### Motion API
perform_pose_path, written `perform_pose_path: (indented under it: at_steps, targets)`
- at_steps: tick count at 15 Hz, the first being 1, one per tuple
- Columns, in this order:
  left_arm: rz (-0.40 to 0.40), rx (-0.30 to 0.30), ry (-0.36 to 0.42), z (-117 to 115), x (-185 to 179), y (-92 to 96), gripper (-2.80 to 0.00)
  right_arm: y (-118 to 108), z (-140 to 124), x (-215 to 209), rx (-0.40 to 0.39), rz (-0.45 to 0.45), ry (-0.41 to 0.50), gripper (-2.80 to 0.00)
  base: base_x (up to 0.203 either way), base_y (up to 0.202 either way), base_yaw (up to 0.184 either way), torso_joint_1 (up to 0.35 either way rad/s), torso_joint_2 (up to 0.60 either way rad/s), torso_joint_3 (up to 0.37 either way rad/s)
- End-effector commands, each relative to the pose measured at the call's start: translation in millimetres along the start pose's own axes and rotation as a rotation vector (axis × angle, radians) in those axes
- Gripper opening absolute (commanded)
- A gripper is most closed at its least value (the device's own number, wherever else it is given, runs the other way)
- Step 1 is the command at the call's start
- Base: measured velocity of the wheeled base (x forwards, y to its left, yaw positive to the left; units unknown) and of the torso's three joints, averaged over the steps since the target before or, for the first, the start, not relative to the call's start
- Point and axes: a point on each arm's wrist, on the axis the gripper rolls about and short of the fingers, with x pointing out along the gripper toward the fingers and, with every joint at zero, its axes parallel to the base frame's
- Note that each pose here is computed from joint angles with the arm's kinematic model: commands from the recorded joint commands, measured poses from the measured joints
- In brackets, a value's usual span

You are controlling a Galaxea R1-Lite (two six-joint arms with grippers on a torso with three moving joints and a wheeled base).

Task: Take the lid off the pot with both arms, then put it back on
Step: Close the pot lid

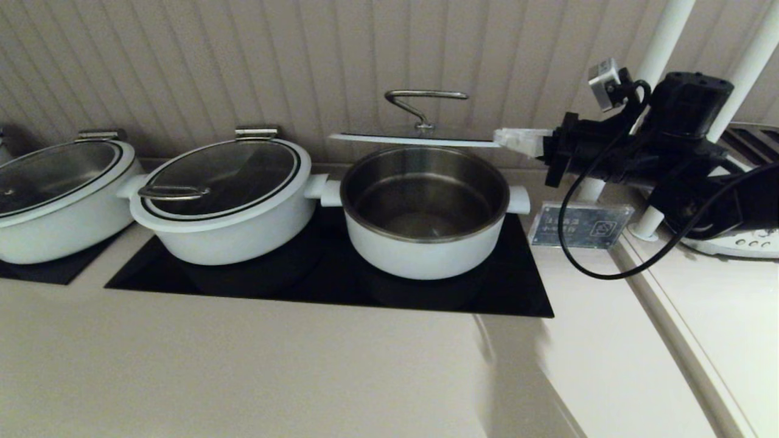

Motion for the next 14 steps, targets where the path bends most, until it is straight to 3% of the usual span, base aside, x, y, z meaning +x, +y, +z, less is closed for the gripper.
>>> perform_pose_path:
  at_steps: [1, 14]
  targets:
    - [0.0, 0.0, -0.001, 0, 0, 0.0, -2.8, 2, -2, -1, 0.005, 0.006, 0.004, -2.8, 0.0, 0.0, 0.0, 0.0, 0.0, 0.0]
    - [0.0, -0.001, 0.0, 0, 0, 0.0, -2.8, 14, -30, -5, 0.009, 0.011, 0.021, -2.8, 0.0, 0.0, 0.0, 0.0, 0.0, 0.0]
